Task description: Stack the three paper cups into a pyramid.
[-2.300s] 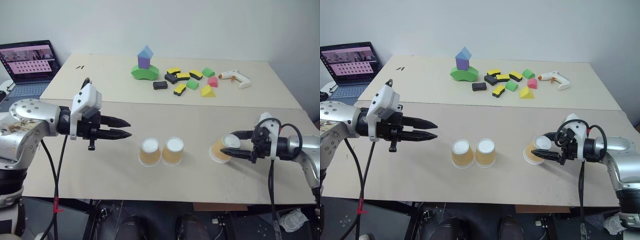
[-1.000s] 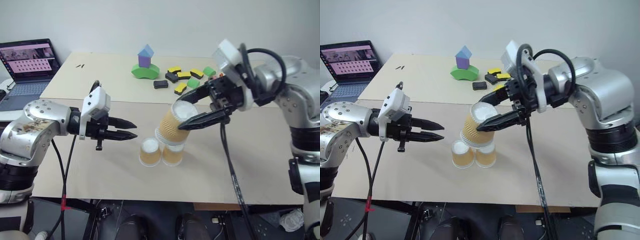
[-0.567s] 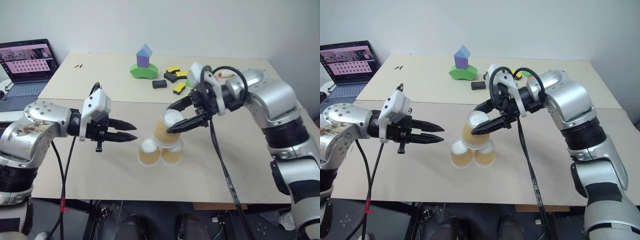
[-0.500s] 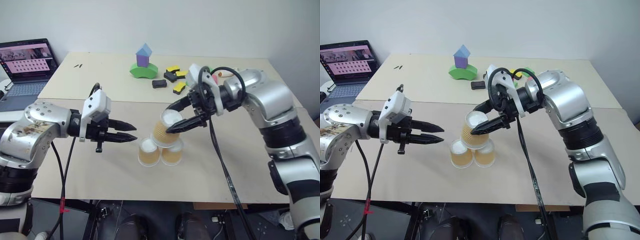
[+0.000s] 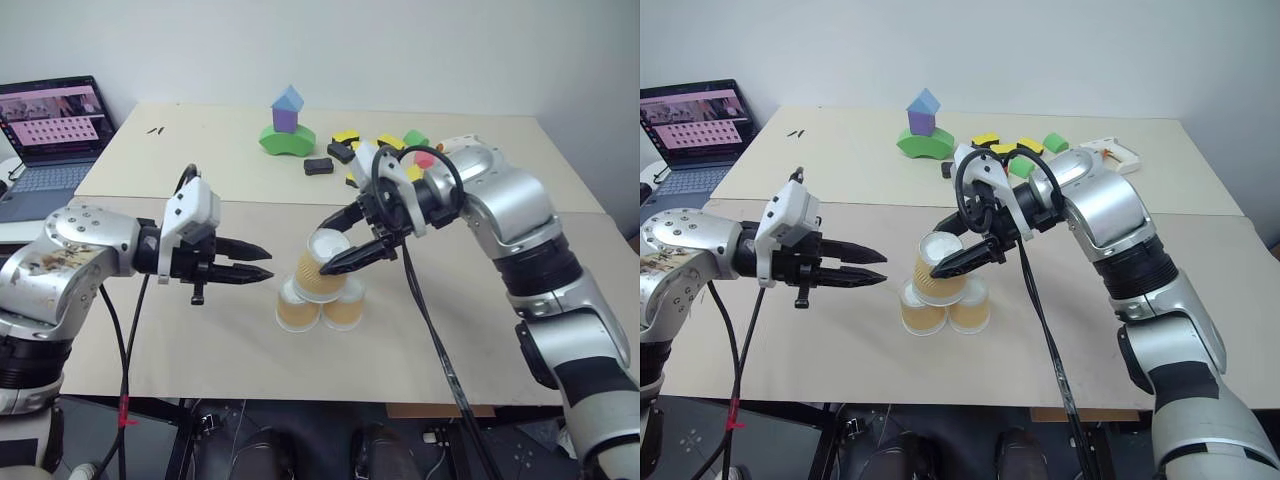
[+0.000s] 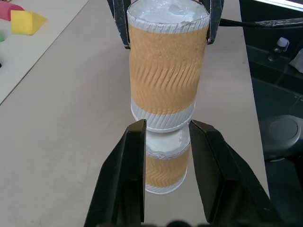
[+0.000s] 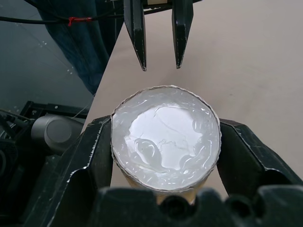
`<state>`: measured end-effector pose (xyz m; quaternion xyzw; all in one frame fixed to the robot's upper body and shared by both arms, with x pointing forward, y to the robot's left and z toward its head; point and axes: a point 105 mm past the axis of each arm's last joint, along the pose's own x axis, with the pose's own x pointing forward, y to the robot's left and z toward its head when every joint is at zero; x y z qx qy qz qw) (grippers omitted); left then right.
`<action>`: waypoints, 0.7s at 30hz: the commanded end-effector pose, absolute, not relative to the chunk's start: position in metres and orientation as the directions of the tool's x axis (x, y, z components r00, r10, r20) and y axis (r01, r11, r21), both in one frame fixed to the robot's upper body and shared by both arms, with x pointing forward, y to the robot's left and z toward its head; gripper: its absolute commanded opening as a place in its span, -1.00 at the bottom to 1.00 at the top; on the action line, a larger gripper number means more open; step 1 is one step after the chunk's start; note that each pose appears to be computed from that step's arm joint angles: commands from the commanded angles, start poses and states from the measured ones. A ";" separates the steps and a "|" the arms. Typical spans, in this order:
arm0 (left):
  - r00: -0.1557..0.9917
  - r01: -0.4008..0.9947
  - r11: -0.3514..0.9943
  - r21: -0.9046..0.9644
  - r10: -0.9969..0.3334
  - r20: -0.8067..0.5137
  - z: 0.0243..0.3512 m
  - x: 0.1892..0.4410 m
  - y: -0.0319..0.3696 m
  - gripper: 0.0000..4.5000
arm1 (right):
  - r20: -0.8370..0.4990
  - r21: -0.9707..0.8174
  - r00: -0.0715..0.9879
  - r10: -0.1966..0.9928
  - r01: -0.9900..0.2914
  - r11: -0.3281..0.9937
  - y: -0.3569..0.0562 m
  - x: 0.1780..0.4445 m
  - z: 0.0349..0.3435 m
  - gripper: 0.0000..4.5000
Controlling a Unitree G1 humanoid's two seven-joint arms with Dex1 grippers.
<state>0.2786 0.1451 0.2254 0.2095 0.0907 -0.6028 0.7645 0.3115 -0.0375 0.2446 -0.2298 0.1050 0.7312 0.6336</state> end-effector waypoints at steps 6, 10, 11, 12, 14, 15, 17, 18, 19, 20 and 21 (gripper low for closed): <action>0.265 0.951 0.178 0.252 -0.890 -0.372 0.235 0.276 0.143 -0.34 | -0.436 -0.201 -0.086 0.896 -0.961 -0.190 -0.036 0.307 0.265 0.99; 0.264 0.951 0.179 0.251 -0.891 -0.368 0.235 0.276 0.143 -0.34 | -0.405 -0.217 -0.095 0.909 -0.956 -0.197 -0.038 0.301 0.280 0.99; 0.266 0.951 0.180 0.250 -0.891 -0.368 0.234 0.277 0.143 -0.34 | -0.394 -0.220 -0.098 0.914 -0.955 -0.197 -0.039 0.298 0.286 0.99; 0.266 0.951 0.181 0.250 -0.891 -0.368 0.234 0.277 0.143 -0.34 | -0.383 -0.222 -0.102 0.918 -0.955 -0.198 -0.040 0.295 0.291 0.99; 0.268 0.951 0.183 0.250 -0.891 -0.367 0.234 0.277 0.144 -0.34 | -0.353 -0.237 -0.108 0.929 -0.951 -0.200 -0.044 0.286 0.308 0.99; 0.270 0.951 0.185 0.249 -0.891 -0.365 0.234 0.278 0.144 -0.34 | -0.338 -0.247 -0.104 0.935 -0.949 -0.195 -0.046 0.283 0.315 0.99; 0.272 0.950 0.188 0.249 -0.891 -0.363 0.234 0.278 0.144 -0.34 | -0.315 -0.257 -0.090 0.945 -0.950 -0.176 -0.049 0.281 0.324 0.99; 0.278 0.948 0.196 0.249 -0.891 -0.359 0.234 0.278 0.144 -0.34 | -0.295 -0.268 -0.066 0.953 -0.952 -0.149 -0.051 0.282 0.329 0.99; 0.293 0.945 0.215 0.244 -0.889 -0.351 0.233 0.280 0.146 -0.34 | -0.260 -0.277 -0.021 0.965 -0.956 -0.095 -0.055 0.287 0.338 0.99; 0.320 0.939 0.251 0.234 -0.886 -0.335 0.232 0.282 0.149 -0.34 | -0.210 -0.285 0.042 0.977 -0.958 -0.019 -0.064 0.293 0.348 0.99; 0.351 0.930 0.289 0.226 -0.880 -0.319 0.232 0.284 0.152 -0.34 | -0.167 -0.290 0.100 0.981 -0.956 0.048 -0.073 0.298 0.356 0.99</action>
